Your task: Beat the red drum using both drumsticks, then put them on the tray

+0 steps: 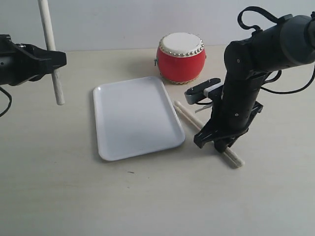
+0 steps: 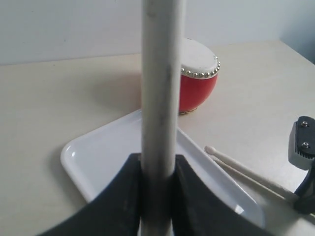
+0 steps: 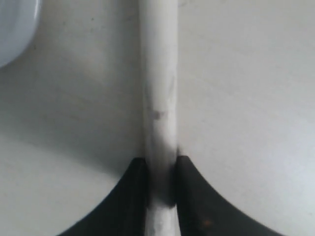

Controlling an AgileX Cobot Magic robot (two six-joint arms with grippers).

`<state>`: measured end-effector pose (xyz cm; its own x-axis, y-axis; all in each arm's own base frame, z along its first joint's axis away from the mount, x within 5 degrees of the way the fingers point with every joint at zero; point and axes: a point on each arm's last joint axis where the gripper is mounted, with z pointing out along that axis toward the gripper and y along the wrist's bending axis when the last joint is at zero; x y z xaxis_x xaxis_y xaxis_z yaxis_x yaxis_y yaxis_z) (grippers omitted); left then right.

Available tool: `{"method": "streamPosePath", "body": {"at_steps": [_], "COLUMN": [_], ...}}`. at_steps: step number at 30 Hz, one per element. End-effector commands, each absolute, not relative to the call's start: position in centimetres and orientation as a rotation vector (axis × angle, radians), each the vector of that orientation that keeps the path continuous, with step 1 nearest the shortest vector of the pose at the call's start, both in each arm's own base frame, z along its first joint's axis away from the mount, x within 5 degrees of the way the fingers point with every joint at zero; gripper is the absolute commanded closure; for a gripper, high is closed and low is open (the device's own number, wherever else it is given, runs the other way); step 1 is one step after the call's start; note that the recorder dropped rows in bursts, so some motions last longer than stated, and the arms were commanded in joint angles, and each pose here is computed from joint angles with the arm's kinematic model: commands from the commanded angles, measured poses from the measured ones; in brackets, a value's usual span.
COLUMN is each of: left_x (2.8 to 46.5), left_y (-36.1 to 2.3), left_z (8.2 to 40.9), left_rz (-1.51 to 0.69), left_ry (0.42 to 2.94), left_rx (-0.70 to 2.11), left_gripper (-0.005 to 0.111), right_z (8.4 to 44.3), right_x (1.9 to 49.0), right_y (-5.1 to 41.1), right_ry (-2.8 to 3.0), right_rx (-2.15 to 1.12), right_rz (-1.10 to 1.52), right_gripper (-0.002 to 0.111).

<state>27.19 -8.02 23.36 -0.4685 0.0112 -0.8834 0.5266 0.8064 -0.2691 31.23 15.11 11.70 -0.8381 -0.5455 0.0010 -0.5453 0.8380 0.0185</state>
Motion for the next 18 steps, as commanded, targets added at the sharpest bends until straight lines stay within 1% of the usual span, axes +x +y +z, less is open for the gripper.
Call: {"method": "streamPosePath", "body": {"at_steps": [1,4,5,6,7,9,13,15,16,18], "left_x": [27.1,27.3,27.7,27.9,28.4,29.0,30.2,30.7,31.0,31.8], "left_y": [-8.2,-8.4,-8.4,-8.4,-8.5,-8.6,-9.8,-10.3,-10.3,-9.3], "left_z": [23.7,24.2,25.0,25.4,26.5,27.8,31.6,32.9,33.4,33.6], "left_rz": [-0.638,-0.642,-0.633,-0.612,-0.646,-0.652,-0.63,-0.553,-0.47,-0.292], "left_ry": [1.978,2.006,2.045,2.073,2.085,2.047,1.919,1.851,1.813,1.796], "left_rx": [0.437,0.487,0.52,0.556,0.484,0.48,0.531,0.586,0.621,0.581], "left_gripper": [0.107,0.107,0.107,0.107,0.107,0.107,0.107,0.107,0.107,0.107], "right_z": [14.5,18.2,21.3,22.8,24.4,27.2,32.6,34.3,35.2,36.5], "right_x": [31.0,30.6,30.0,29.7,29.4,29.2,29.6,29.9,30.0,30.2], "right_y": [14.7,14.5,14.2,14.0,13.8,13.4,12.8,12.8,12.8,12.7], "right_ry": [-3.067,-3.16,-3.247,-3.288,-3.331,-3.416,-3.611,-3.651,-3.668,-3.703], "right_rx": [0.892,0.88,0.911,0.932,0.968,1.028,1.022,1.034,1.049,1.082], "right_rz": [-0.013,-0.039,-0.067,-0.08,-0.074,-0.043,0.034,0.051,0.07,0.118], "right_gripper": [0.108,0.108,0.108,0.108,0.108,0.108,0.108,0.108,0.108,0.108]}}
